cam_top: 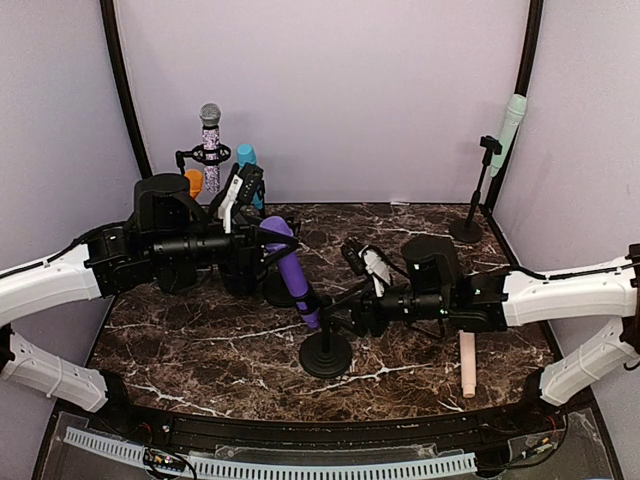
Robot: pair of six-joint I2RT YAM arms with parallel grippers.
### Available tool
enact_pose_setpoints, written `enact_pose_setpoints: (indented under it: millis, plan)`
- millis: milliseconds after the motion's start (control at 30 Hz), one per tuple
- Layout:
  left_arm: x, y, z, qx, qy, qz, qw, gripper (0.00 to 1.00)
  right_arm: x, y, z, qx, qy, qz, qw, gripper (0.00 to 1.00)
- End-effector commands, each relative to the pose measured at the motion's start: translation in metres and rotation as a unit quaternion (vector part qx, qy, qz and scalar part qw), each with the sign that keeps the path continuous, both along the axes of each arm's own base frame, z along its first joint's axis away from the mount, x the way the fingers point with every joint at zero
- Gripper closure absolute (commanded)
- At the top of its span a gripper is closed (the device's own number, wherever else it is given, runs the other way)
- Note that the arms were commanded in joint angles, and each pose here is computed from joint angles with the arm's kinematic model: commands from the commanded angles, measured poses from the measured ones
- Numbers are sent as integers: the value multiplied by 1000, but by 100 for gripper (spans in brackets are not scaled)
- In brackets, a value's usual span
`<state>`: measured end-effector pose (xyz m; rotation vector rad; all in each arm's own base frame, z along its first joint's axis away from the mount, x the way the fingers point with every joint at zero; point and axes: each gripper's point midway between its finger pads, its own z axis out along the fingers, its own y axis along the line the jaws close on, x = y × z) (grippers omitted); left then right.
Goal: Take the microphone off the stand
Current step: Hold the microphone on the microphone stand, then hold the microphone stand with the microphone at the center of the board.
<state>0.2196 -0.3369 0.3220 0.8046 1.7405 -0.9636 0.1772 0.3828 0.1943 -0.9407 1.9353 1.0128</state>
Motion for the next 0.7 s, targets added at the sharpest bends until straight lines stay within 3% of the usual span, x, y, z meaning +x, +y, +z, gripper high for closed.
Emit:
enact_pose_setpoints:
  millis: [0, 267, 533, 667]
  plan:
    - [-2, -5, 24, -35, -8, -7, 999, 75, 4, 13, 18, 5, -32, 26, 999, 49]
    - [-2, -6, 24, -34, -6, -9, 999, 80, 11, 19, 12, -12, -46, 26, 999, 55]
    - [-1, -8, 23, -28, -7, -12, 1000, 80, 11, 19, 4, -20, -44, 26, 998, 69]
    - [-1, -8, 24, -27, -10, -10, 1000, 81, 13, 18, 2, -24, -45, 23, 998, 83]
